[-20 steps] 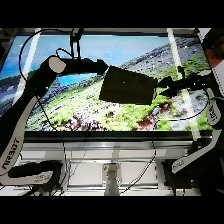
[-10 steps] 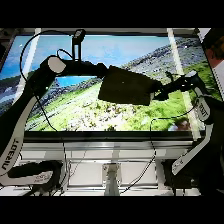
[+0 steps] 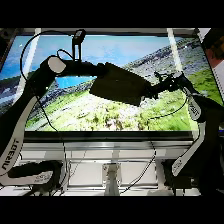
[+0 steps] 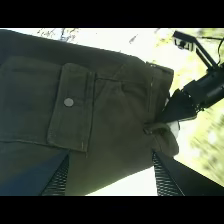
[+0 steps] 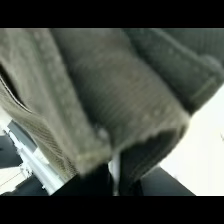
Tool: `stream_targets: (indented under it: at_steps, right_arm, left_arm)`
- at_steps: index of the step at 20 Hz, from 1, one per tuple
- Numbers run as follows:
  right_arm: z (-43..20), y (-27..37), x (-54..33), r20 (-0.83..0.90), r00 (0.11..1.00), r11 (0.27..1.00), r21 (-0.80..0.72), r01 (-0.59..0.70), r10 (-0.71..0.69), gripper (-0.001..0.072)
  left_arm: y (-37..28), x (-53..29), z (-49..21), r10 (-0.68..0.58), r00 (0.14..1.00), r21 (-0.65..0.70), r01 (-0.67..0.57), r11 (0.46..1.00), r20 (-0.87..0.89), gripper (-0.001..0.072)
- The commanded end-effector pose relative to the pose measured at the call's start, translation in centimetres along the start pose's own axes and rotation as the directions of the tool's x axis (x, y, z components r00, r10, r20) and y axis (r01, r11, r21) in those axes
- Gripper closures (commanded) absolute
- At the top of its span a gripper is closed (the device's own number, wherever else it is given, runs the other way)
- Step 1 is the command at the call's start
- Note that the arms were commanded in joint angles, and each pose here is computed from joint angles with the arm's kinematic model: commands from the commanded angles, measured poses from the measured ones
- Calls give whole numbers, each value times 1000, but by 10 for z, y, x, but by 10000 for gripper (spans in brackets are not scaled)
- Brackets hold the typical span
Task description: Fold the clothes and pants, and hang the long-sleeved shirts on hangers.
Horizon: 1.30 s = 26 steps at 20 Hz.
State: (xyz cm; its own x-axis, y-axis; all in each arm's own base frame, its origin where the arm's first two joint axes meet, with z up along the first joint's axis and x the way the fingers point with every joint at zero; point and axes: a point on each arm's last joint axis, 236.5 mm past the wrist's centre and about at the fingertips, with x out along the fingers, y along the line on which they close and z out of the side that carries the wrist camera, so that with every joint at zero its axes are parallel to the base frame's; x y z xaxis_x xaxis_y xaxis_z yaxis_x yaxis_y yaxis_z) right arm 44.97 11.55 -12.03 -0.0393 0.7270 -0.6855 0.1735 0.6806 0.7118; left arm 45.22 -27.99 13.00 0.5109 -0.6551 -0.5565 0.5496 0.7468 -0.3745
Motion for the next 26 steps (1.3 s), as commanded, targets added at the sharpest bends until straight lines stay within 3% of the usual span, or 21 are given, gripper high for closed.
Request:
stream_targets:
  at_steps: [1,6,11,16,21,22,23,24,26]
  right_arm:
    - [12,32,-20,36,994,995,-28,-99,100,695]
    - [44,28,-161,319,944,994,43,-102,83,695]
    - [-6,-58,-350,601,780,956,293,-10,-176,696]
    - [-125,-153,-445,576,668,795,606,38,-471,696]
    - [-199,-191,-447,405,717,653,752,92,-568,690]
    - [-202,-190,-444,393,728,645,759,89,-562,615]
    - [-201,-186,-442,388,737,630,774,64,-553,344]
    - [-201,-184,-441,387,743,627,777,56,-546,121]
    - [-194,-169,-448,428,735,663,748,39,-526,119]
  left_arm:
    - [0,0,0,0,1000,0,0,1000,-1,132]
    - [0,0,0,0,1000,-1,0,1000,0,131]
    - [0,0,0,-2,1000,-3,2,1000,1,131]
    - [0,0,0,-2,1000,-3,2,1000,1,131]
    - [0,0,0,-2,1000,-3,2,1000,1,131]
    - [0,0,0,-2,1000,-3,2,1000,1,131]
    - [0,0,0,-2,1000,-3,2,1000,1,131]
    - [0,0,0,-2,1000,-3,2,1000,0,131]
    - [-1,0,-1,-4,1000,-3,4,1000,-4,131]
